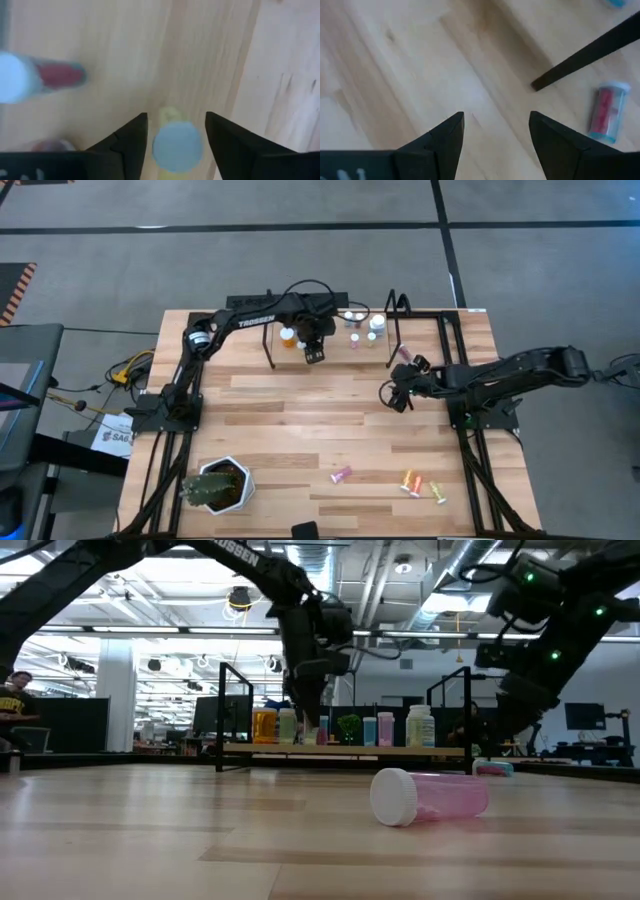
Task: Pick and place medicine bottles onto shelf by color
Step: Put the yellow pill bottle on the shelf, then put the blue pill bottle on the shelf
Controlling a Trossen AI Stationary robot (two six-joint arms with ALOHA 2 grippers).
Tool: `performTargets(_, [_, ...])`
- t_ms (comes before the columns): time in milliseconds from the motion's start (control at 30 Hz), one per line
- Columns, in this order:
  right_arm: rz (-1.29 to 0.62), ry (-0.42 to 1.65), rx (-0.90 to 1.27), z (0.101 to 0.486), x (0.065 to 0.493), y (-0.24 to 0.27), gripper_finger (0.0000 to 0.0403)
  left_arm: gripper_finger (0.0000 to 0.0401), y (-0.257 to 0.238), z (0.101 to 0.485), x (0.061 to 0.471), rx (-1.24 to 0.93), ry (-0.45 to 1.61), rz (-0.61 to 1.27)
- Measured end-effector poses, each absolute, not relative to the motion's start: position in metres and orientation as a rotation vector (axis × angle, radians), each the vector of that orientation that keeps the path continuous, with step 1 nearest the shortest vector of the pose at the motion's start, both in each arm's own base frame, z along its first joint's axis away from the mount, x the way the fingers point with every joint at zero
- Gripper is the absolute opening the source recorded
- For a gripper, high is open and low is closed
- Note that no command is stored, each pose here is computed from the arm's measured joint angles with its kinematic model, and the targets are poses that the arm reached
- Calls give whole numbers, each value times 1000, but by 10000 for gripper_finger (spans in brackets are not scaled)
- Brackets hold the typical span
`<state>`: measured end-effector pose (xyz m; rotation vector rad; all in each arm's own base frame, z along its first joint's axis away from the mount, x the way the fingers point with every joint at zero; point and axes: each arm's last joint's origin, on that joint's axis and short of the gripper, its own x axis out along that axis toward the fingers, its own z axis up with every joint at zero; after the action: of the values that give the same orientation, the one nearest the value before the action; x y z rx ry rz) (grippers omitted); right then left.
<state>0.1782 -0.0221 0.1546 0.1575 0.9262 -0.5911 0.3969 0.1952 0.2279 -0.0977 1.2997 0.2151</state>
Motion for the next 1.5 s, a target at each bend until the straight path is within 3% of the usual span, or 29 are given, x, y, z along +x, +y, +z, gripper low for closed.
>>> performTargets(133, [-95, 1032, 212, 156, 176, -9, 244, 199, 194, 249, 400, -62, 1260, 233])
performTargets(200, [41, 1069, 180, 157, 170, -6, 244, 200, 195, 257, 402, -44, 1236, 230])
performTargets(900, [-218, 700, 203, 205, 139, -37, 244, 201, 158, 304, 408, -17, 1244, 222])
performTargets(1500, [-283, 711, 188, 202, 142, -46, 244, 201, 92, 303, 414, 25, 1375, 90])
